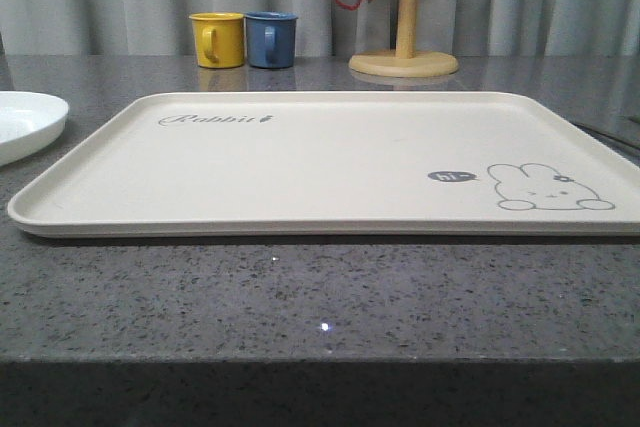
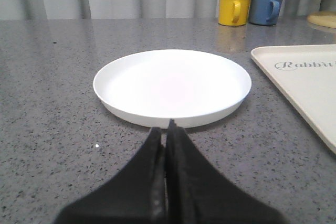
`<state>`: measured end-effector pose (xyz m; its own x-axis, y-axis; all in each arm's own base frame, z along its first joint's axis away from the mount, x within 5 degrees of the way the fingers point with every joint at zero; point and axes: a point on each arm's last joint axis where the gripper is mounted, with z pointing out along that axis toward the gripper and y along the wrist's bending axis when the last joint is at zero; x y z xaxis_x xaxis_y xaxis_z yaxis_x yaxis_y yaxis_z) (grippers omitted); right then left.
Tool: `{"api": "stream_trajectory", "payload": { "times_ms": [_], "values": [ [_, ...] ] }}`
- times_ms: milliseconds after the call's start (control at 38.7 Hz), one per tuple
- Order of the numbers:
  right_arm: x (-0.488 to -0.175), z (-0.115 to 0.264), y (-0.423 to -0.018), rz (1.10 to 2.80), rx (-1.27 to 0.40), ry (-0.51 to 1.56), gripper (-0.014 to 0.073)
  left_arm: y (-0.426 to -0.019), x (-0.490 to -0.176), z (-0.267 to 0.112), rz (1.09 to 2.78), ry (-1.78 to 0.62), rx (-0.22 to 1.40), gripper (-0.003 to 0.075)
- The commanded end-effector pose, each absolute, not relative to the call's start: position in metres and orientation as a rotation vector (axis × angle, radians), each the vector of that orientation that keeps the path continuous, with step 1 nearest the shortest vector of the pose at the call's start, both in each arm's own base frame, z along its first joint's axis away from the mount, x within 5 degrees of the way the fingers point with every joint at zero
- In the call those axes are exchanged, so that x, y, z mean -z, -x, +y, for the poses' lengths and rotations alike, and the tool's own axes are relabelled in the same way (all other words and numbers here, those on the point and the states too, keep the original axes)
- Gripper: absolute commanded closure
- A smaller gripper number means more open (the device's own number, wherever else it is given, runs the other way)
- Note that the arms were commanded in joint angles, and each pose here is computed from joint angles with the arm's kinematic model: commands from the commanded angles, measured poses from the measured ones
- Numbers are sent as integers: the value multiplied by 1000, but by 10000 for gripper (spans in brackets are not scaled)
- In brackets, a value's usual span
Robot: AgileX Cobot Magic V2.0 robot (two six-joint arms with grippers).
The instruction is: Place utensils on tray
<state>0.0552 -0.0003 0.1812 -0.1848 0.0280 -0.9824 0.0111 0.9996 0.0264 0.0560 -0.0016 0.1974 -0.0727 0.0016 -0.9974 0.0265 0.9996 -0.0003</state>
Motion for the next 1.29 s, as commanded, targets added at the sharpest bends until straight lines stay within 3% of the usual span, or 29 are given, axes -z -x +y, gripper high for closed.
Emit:
{"api": "stream_trajectory", "payload": {
  "times_ms": [0, 1060, 1267],
  "values": [
    [-190, -1, -55, 1658, 3, -19, 664, -55, -205, -1, 1539, -3, 32, 738],
    [-190, -1, -55, 1658, 3, -19, 664, -55, -205, -1, 1539, -3, 32, 738],
    [-195, -1, -55, 1600, 3, -18, 664, -54, -213, -1, 1456, -15, 16, 738]
  ]
}}
